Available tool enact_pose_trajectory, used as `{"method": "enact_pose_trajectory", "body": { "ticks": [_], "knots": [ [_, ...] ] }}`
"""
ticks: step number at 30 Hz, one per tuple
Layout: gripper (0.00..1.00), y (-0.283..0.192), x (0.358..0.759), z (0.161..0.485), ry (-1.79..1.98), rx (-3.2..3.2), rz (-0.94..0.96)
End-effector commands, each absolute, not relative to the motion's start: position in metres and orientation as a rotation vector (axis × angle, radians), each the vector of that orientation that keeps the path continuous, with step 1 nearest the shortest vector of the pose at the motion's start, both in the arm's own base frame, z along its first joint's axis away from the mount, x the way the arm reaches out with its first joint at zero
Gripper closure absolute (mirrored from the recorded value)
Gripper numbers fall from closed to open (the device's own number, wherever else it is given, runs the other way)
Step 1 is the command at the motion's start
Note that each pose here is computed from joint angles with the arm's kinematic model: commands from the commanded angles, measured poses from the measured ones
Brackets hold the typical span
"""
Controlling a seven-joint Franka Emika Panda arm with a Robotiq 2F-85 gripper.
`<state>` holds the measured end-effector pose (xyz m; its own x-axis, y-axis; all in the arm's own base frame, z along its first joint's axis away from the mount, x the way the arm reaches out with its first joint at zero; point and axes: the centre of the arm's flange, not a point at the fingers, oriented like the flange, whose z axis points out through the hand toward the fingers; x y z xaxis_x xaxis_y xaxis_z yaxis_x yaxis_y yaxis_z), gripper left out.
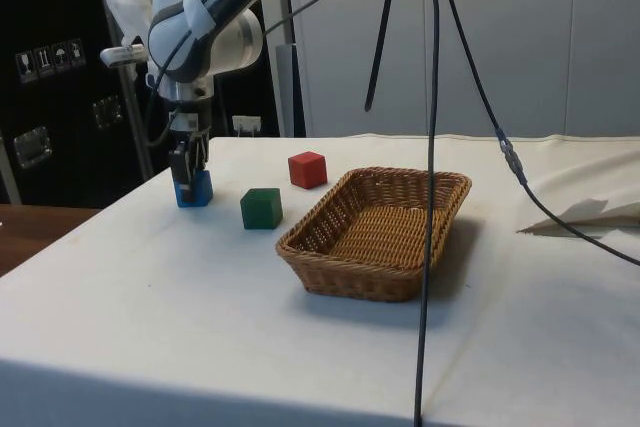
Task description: Pick up the blue cube and place it into the basket.
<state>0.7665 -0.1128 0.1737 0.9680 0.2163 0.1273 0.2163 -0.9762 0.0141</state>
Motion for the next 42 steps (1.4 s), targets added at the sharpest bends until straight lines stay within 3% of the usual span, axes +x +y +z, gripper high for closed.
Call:
{"method": "enact_pose_trajectory", "body": {
  "ticks": [1, 10, 42],
  "knots": [
    [1.00, -0.113, 0.767, 0.174, 0.342, 3.116, 0.202],
    [1.00, -0.113, 0.767, 0.174, 0.342, 3.115, 0.203],
    [1.00, -0.111, 0.723, 0.275, 0.334, 3.146, 0.179]
  ]
}}
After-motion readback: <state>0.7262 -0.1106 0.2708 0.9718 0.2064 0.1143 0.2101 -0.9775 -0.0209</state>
